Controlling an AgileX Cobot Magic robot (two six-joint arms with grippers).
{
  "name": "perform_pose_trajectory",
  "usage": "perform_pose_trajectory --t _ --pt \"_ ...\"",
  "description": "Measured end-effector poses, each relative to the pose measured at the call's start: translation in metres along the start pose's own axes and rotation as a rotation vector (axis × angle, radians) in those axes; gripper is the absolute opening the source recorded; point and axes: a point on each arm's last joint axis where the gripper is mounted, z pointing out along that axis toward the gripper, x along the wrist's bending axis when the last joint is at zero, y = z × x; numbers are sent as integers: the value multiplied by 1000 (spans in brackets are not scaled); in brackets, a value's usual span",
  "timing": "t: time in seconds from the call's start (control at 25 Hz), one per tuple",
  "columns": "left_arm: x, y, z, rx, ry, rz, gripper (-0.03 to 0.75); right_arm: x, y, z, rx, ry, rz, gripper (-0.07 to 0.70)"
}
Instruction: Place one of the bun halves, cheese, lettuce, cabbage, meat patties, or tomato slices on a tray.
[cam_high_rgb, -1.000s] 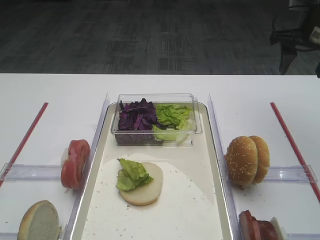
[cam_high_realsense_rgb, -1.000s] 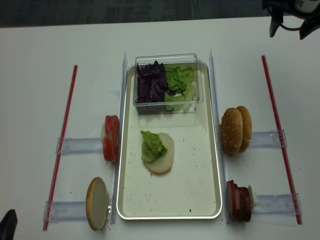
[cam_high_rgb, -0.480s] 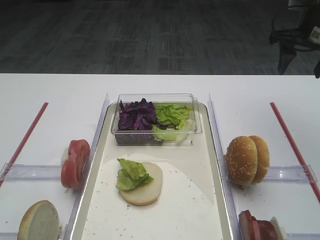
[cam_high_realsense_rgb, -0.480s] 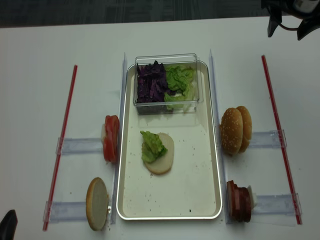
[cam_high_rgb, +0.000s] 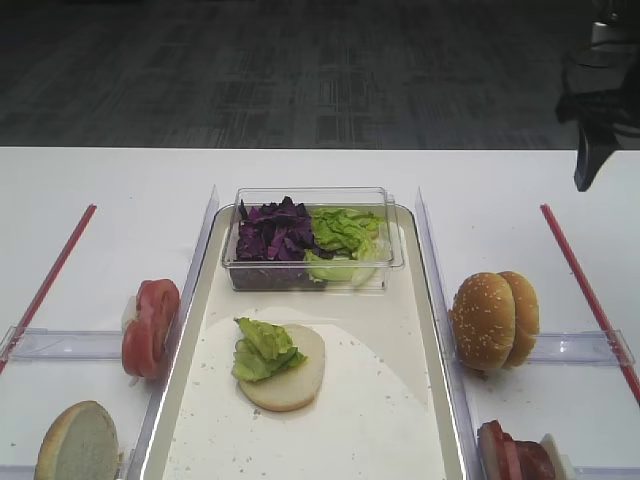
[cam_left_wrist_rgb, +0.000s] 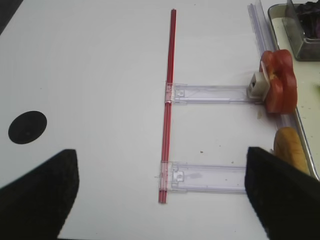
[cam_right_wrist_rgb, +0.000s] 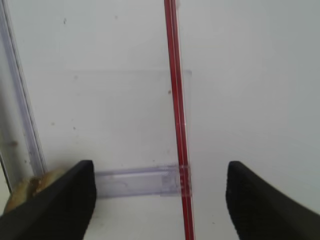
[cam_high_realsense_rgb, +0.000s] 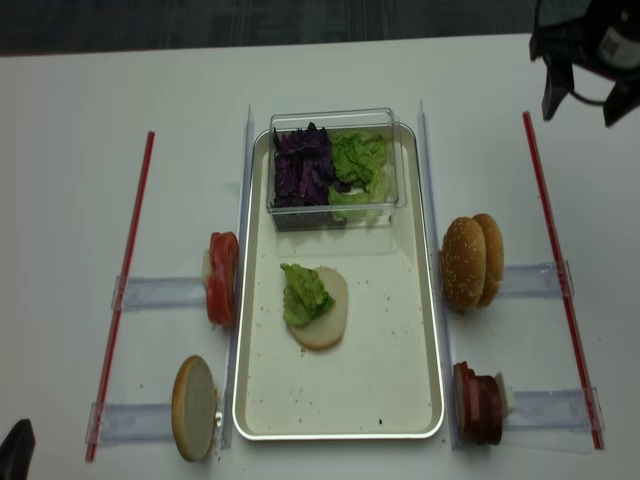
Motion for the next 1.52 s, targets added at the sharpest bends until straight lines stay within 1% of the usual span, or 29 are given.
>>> perform_pose_trajectory --t 0.12,0.2,0.32,0.4,0.68,0.8,1.24,1.52 --pt "0 0 0 0 0 0 618 -2 -26 -3 17 -2 3 561" --pt "0 0 0 0 0 0 618 -2 -43 -10 -3 -1 1 561" --pt "0 0 0 0 0 0 618 -4 -71 -15 -25 -2 -17 561" --pt "0 0 0 0 0 0 618 -6 -95 -18 -44 -2 -33 561" --pt "0 0 0 0 0 0 618 -11 -172 -24 -133 0 -44 561" --pt "0 0 0 0 0 0 618 -14 -199 -27 -170 -5 -52 561" --pt "0 0 0 0 0 0 618 -19 -275 -34 -332 -4 -75 561" --pt "0 0 0 0 0 0 618 -24 -305 -31 -430 -27 -92 561"
